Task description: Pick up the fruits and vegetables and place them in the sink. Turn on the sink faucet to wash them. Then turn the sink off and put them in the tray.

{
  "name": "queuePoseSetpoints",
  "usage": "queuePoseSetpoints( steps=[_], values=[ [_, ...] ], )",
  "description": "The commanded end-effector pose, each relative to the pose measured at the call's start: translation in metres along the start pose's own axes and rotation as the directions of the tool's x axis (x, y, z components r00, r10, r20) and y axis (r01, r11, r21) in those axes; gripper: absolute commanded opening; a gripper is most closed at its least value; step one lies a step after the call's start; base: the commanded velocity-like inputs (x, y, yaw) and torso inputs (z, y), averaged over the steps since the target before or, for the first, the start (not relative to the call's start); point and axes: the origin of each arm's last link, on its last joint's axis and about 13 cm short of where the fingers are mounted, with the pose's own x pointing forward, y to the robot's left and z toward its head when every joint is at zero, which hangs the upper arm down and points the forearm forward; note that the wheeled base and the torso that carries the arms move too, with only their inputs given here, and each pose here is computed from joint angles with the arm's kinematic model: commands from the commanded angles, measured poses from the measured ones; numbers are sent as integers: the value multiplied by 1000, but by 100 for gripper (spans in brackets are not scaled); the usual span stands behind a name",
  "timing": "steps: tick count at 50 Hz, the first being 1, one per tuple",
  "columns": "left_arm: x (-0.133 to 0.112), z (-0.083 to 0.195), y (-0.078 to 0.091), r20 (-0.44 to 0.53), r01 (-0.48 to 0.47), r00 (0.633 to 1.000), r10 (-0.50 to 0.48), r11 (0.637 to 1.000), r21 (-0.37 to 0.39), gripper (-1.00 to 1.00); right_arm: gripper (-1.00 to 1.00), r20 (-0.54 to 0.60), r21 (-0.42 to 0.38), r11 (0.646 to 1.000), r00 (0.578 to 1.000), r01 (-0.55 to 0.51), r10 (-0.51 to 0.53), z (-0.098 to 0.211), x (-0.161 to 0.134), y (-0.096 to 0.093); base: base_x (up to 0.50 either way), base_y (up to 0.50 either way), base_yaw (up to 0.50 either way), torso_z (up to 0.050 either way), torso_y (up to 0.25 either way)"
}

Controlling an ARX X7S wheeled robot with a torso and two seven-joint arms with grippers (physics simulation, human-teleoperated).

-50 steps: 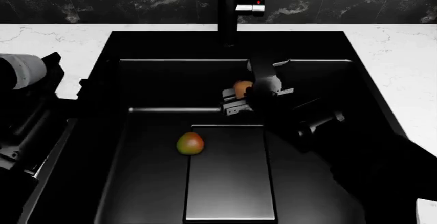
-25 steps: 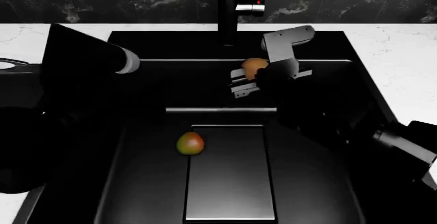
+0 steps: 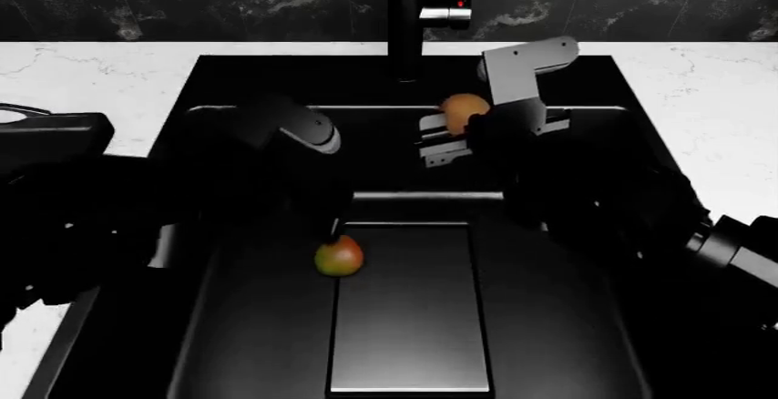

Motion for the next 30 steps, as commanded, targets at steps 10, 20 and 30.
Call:
queuePoseSetpoints(
  steps=[10, 20, 30],
  values=[
    [26, -7, 19, -224, 142, 966, -130, 989, 38, 100, -100, -14, -7, 1000, 1000, 6, -6, -3, 7, -2, 0, 0, 0, 0, 0],
    [28, -1, 25, -291, 181, 945, -153, 981, 73, 100, -100, -26, -1, 1000, 1000, 3, -3, -7, 10, -2, 0, 0, 0, 0, 0],
    [29, -5, 18, -317, 225, 930, -187, 970, 88, 100, -100, -25, -4, 1000, 1000, 8, -8, -7, 10, -3, 0, 0, 0, 0, 0]
  ],
)
